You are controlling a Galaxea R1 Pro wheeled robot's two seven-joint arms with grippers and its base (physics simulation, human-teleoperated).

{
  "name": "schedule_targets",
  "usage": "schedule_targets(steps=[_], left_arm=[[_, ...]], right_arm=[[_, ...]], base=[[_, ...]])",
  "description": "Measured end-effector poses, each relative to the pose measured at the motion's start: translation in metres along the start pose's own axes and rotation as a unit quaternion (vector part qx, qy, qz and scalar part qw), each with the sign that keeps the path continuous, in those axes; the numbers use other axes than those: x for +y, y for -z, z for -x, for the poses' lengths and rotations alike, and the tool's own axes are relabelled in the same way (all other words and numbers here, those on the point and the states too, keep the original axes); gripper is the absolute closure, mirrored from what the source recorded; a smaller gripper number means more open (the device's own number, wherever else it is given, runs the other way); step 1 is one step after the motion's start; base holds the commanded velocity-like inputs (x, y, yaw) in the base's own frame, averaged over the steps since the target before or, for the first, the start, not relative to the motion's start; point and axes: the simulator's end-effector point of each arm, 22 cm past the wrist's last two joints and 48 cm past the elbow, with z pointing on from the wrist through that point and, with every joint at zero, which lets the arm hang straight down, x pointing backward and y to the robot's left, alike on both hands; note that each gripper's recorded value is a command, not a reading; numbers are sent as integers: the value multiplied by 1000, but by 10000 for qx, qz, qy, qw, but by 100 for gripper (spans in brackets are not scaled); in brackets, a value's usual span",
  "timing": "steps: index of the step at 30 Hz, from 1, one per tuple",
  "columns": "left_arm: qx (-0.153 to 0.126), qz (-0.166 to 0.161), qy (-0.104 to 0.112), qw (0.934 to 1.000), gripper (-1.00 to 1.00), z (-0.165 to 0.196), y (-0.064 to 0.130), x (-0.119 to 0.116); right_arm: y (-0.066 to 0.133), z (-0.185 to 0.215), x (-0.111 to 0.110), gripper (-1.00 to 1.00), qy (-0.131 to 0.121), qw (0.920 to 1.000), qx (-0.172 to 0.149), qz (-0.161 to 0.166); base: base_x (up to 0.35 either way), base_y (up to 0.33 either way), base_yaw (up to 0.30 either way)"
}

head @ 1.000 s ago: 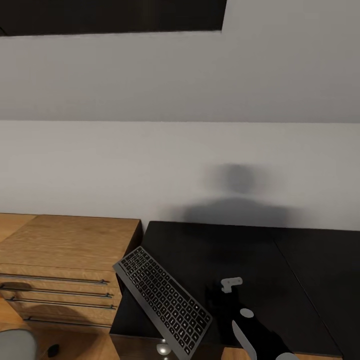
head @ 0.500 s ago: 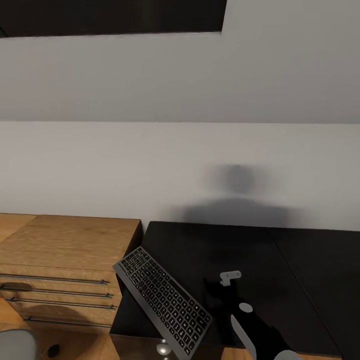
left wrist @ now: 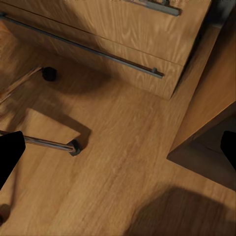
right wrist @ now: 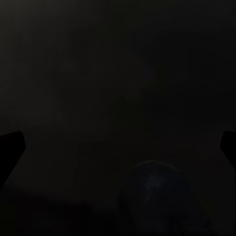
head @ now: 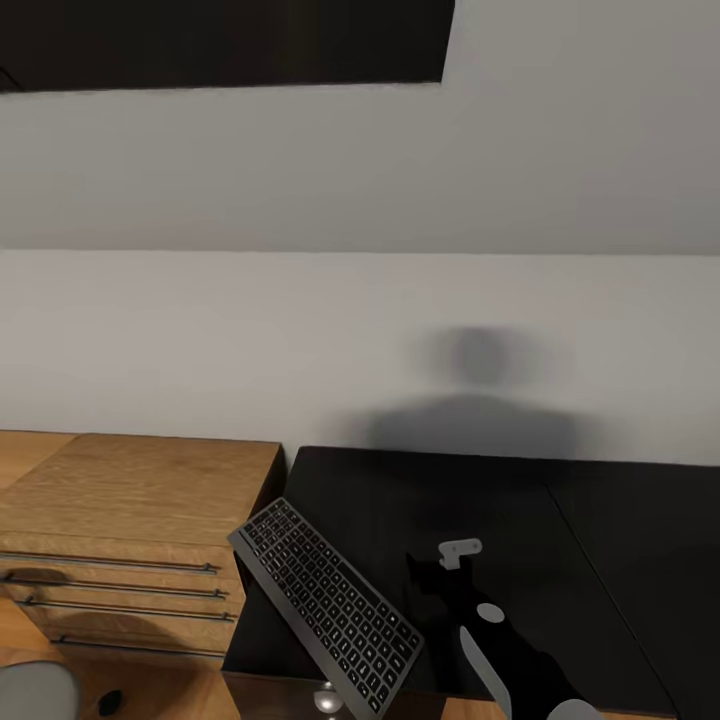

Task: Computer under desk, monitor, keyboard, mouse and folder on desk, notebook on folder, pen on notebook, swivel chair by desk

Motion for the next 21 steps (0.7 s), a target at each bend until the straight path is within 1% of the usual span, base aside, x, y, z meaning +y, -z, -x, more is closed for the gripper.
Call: schedule_targets(steps=[6,11,17,18,21], left_arm=[[1,1,-1,10000,-100,4,6,1],[-1,0,-1,10000,-100,8,11,2],[-4,0,0,10000,-100,12,17,3],[-3,0,0,10000,-100,13,18,4],[0,-1,-1,10000,-100,12,18,4]], right_arm=[[4,6,1,-100,-35,10000,48,-46],[8,20,7,-100,-45,10000,85,-16],[16,54,18,-100,-75,10000,36,32],[25,57,16,-100,-175,9997,93,-122],[30,56,10,-100,-288,9990,135,-302]], base=[[0,0,0],[0,0,0],[0,0,0],[0,0,0],[0,0,0]])
